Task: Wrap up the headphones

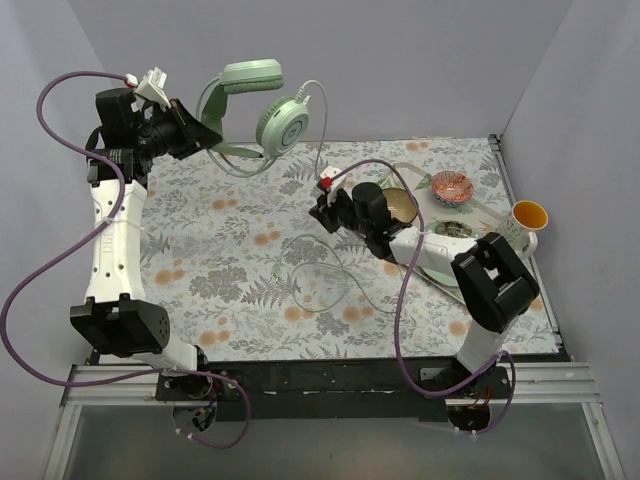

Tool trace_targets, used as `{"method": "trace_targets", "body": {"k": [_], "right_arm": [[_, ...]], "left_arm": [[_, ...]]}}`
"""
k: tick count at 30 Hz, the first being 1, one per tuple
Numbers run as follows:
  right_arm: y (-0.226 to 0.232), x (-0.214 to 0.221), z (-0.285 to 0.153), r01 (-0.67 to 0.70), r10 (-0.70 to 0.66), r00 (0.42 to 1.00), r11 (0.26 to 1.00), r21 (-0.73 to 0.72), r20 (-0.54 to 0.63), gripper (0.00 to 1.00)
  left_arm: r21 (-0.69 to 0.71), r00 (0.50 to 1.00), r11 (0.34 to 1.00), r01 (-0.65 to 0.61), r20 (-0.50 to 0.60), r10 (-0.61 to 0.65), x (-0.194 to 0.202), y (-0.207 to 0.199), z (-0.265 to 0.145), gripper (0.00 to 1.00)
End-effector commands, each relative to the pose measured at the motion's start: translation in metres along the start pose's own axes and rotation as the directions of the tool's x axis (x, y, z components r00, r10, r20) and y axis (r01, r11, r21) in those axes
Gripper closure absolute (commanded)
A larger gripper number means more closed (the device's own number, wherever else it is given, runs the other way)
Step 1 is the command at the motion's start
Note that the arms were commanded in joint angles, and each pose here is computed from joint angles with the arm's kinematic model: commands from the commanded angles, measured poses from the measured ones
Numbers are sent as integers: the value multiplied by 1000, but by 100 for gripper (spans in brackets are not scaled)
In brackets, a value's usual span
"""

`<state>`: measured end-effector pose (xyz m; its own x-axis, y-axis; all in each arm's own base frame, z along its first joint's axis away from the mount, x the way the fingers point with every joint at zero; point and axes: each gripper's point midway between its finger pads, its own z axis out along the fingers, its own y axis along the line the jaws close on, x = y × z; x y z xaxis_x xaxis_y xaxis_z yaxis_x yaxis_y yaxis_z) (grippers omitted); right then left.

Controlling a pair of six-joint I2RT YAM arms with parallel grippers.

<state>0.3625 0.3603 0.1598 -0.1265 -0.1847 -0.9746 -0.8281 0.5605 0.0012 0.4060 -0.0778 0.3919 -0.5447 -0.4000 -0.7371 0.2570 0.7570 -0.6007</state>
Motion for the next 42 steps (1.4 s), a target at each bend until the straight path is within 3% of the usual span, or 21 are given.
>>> {"method": "trace_targets", "body": {"k": [1, 5, 7, 8, 16, 23, 28, 35, 42], "right_arm": [[-14, -48, 28, -38, 37, 998, 999, 33, 50, 97], [-26, -57, 61, -93, 94, 995, 994, 54, -12, 99], [-25, -33, 79, -141, 145, 984, 989, 47, -100, 99], [-24, -53, 87, -142, 144, 986, 989, 32, -79, 99], [10, -37, 116, -124, 120, 970, 992, -5, -212, 99], [72, -6, 95, -8, -25, 935, 996, -89, -353, 99], [101, 5, 63, -3, -51, 912, 991, -131, -407, 99], [108, 37, 18, 54, -90, 843, 995, -83, -531, 99], [111, 26, -11, 119, -151, 765, 989, -93, -626, 99]], "left_arm": [[124, 1000, 992, 24, 9, -26, 1, -34, -17, 100], [167, 994, 981, 99, -66, -89, 23, -30, -10, 100], [183, 992, 977, 111, -78, -98, 25, -31, -10, 100], [183, 992, 976, 114, -81, -100, 26, -31, -9, 100], [180, 990, 977, 117, -99, -101, 34, -24, -5, 100], [154, 988, 976, 152, -28, -149, 11, -16, 11, 100], [18, 983, 986, 164, 78, -165, -10, 19, 29, 100], [-187, 973, 981, 52, 229, -8, -39, 62, 32, 100], [-394, 948, 911, -122, 226, 225, -31, 94, 30, 100]]}}
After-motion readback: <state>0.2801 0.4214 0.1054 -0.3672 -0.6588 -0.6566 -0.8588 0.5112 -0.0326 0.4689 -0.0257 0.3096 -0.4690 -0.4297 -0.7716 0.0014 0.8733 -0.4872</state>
